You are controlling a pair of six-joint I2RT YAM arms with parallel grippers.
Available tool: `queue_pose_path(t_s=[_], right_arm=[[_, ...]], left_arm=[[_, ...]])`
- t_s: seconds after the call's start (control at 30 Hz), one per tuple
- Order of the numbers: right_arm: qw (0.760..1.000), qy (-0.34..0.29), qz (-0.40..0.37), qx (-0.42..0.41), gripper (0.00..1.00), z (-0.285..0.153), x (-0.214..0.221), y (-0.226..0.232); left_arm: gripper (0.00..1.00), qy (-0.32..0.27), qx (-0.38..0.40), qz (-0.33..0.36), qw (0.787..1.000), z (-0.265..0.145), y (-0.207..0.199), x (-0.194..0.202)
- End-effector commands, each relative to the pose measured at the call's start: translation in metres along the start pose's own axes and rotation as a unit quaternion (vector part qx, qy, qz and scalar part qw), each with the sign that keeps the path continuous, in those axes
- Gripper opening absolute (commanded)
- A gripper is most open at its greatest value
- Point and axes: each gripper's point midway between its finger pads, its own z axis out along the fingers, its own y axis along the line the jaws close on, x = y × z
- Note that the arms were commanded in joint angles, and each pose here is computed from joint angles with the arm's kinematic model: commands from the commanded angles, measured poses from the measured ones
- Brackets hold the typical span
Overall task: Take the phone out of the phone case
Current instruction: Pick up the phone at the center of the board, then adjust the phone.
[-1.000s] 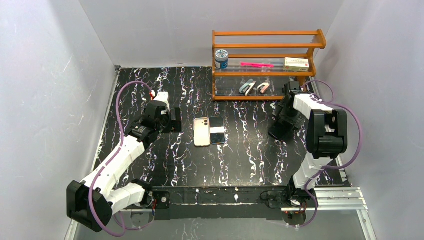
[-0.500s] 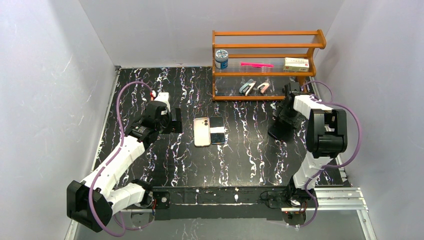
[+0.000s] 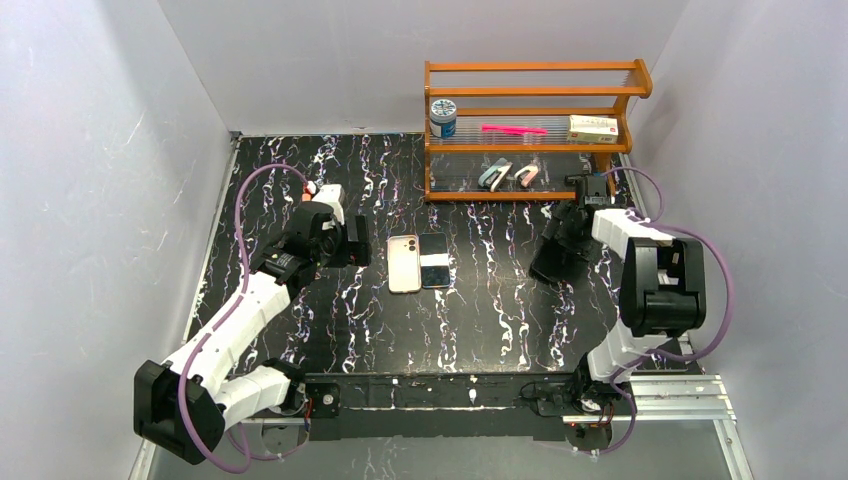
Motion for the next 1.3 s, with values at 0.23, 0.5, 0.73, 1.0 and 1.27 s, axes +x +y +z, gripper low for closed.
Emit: queue_pose_path(t_s=[0.23, 0.5, 0.73, 1.0, 1.27], right_arm=[[0.963, 0.030, -0.032, -0.266, 0.01, -0.044, 0.052, 0.090], [0.941, 0.003, -0.065, -0.332, 0.01, -0.069, 0.064, 0.118], [0.902, 0.000, -0.090, -0.422, 0.01, -0.099, 0.081, 0.149], [0.869, -0.014, -0.132, -0.477, 0.01, -0.144, 0.097, 0.195], [0.844, -0.025, -0.168, -0.508, 0.01, -0.180, 0.117, 0.232]], left_arm=[[0.98, 0.005, 0.108, -0.035, 0.993, -0.004, -0.043, -0.002], [0.98, 0.042, 0.158, -0.079, 0.983, 0.004, -0.066, 0.006], [0.98, 0.054, 0.190, -0.095, 0.976, 0.010, -0.088, 0.012], [0.98, 0.073, 0.234, -0.079, 0.966, 0.013, -0.128, 0.022], [0.98, 0.081, 0.289, -0.073, 0.951, 0.004, -0.159, 0.019]])
